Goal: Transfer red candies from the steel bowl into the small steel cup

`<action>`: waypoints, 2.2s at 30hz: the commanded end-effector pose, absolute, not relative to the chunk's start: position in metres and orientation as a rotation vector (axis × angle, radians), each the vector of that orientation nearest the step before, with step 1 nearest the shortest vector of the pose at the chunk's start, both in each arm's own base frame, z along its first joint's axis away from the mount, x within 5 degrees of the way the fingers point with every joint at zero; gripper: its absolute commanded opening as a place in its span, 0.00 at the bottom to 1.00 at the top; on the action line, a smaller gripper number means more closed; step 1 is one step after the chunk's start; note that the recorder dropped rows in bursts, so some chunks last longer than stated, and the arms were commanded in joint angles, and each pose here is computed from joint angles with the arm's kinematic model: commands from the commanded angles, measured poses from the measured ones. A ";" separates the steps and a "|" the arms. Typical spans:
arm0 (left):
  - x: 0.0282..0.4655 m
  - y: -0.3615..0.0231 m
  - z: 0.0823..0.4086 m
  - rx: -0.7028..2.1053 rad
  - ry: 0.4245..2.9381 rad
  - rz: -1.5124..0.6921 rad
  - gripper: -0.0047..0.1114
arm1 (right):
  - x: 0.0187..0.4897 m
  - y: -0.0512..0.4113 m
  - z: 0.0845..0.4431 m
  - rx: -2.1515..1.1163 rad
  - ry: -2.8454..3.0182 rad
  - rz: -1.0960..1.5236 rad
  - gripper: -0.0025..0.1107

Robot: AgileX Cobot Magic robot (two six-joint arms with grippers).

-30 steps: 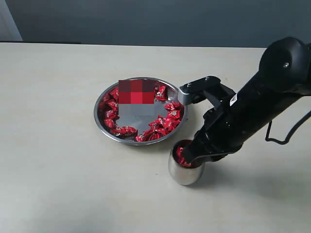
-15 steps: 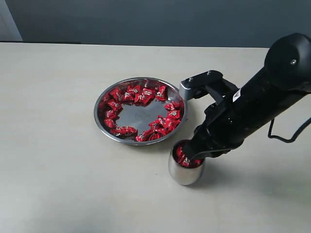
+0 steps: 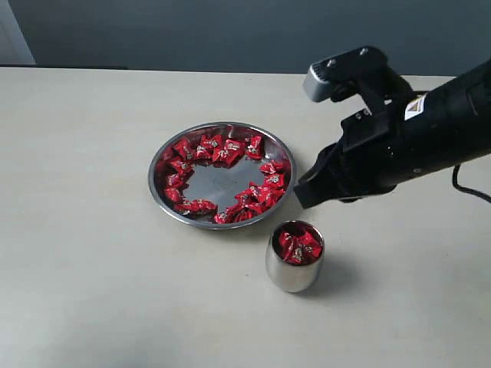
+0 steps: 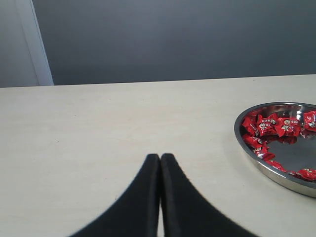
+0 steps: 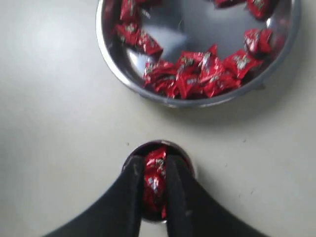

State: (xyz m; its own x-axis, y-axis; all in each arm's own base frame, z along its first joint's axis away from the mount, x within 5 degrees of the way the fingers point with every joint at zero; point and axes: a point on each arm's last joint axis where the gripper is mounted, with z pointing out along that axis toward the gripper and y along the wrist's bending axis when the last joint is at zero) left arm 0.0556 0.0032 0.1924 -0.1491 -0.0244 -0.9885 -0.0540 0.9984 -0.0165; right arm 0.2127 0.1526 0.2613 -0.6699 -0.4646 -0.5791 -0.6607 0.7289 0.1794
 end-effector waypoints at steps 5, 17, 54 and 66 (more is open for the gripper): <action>0.055 0.003 0.192 -0.056 1.715 0.018 0.04 | 0.216 0.149 0.282 -0.772 2.255 0.487 0.01; 0.055 0.003 0.192 -0.056 1.715 0.018 0.04 | 0.232 0.151 0.278 -0.658 2.164 0.443 0.01; 0.055 0.003 0.192 -0.055 1.715 0.020 0.04 | 0.064 0.003 0.196 0.043 1.851 0.037 0.01; 0.055 0.003 0.192 -0.055 1.715 0.020 0.04 | 0.054 -0.006 0.186 0.153 1.782 -0.030 0.01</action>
State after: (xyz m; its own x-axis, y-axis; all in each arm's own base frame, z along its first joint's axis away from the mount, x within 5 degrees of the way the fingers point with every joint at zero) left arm 0.0556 0.0032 0.1924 -0.1491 -0.0244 -0.9885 -0.0540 0.9984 -0.0165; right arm 0.0541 -0.0050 0.1855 -0.2228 0.0949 -0.9702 0.1131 0.9910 0.0709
